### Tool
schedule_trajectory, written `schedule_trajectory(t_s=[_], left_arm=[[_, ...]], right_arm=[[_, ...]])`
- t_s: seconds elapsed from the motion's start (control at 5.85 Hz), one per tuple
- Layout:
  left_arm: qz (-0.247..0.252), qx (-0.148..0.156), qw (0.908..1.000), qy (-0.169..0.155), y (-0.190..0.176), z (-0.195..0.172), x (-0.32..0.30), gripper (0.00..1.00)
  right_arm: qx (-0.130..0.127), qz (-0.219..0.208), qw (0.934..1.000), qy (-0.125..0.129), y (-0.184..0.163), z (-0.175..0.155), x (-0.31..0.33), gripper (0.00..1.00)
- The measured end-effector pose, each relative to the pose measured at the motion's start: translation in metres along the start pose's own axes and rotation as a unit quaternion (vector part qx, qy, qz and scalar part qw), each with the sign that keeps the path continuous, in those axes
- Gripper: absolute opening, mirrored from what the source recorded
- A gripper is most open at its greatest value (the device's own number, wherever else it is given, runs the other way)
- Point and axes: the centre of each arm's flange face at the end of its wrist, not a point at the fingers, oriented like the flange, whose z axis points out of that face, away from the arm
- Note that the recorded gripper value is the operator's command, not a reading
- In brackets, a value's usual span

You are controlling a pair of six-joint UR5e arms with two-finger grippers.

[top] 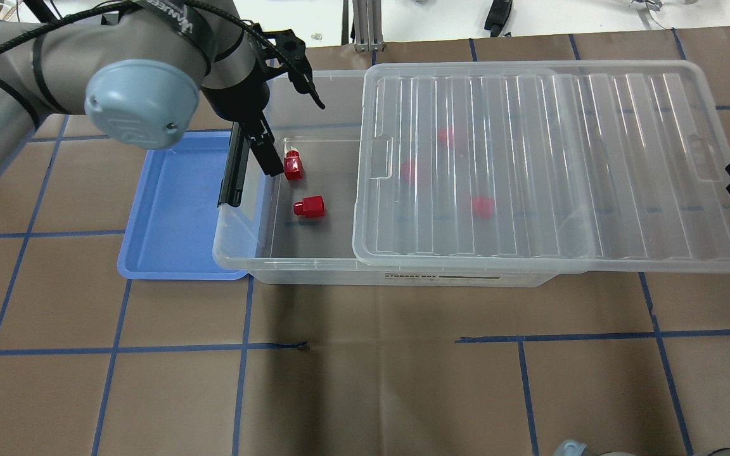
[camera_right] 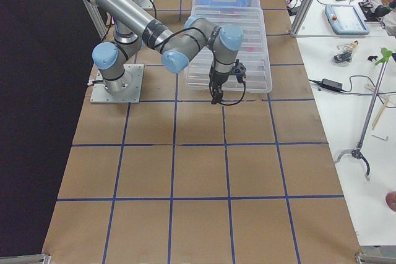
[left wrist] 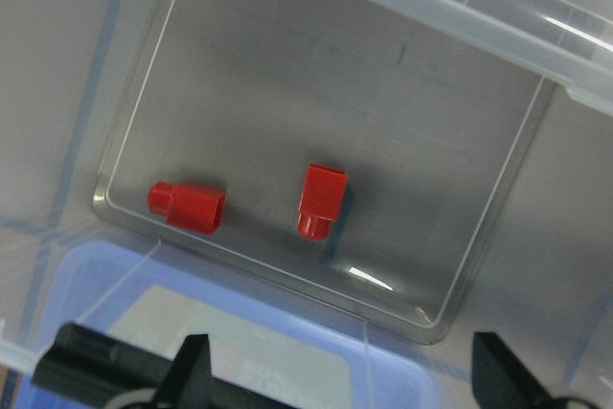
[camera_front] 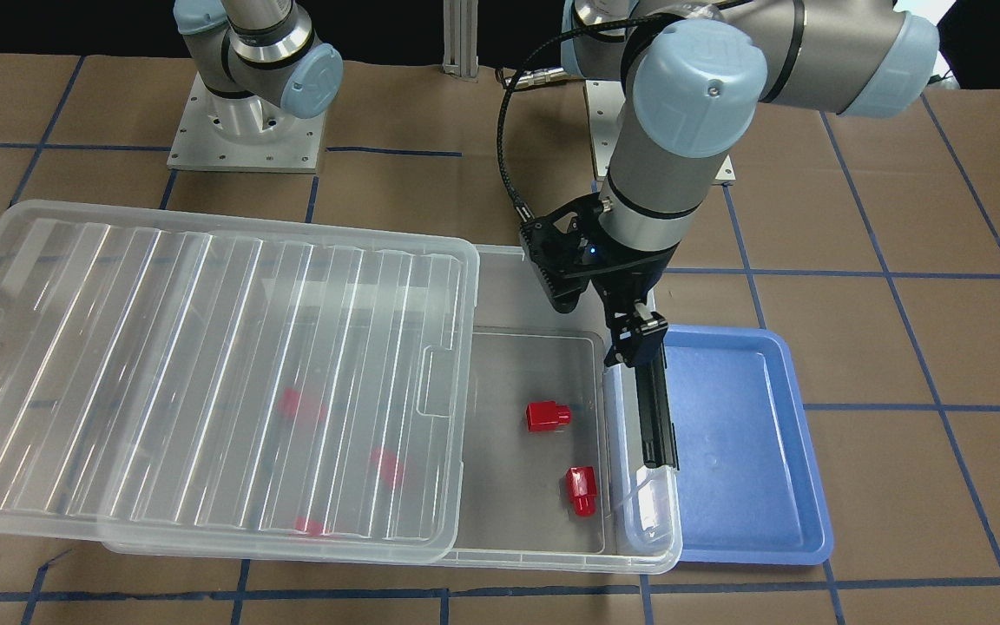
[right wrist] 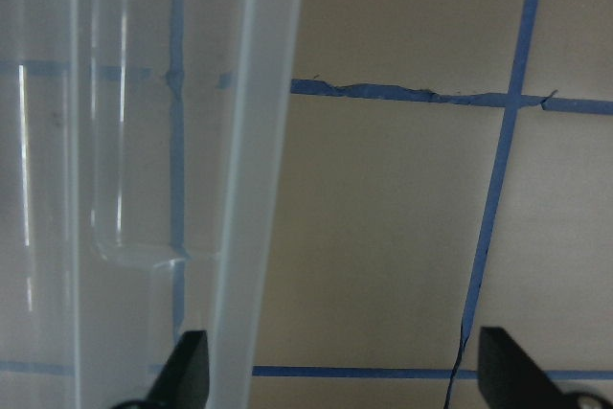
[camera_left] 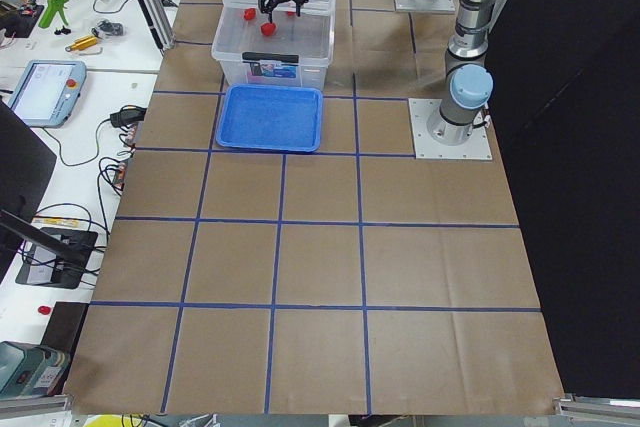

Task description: Place red block in blue tray from box

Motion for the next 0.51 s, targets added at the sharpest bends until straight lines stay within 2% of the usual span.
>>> schedule_trajectory(t_s=[0.17, 0.34, 0.51], left_arm=[[0.057, 0.001, 0.9984, -0.002, -0.011, 0.025, -0.006, 0.95], [0.090, 0.001, 0.9959, 0.002, -0.012, 0.048, -0.010, 0.95], [0.100, 0.001, 0.9949, 0.011, -0.011, 0.072, -0.014, 0.95]], right_arm=[[0.017, 0.016, 0.9997, 0.010, 0.001, -0.029, -0.002, 1.00], [0.028, 0.036, 0.9989, 0.011, -0.001, -0.064, -0.018, 1.00], [0.033, 0.057, 0.9978, 0.001, -0.005, -0.098, -0.054, 1.00]])
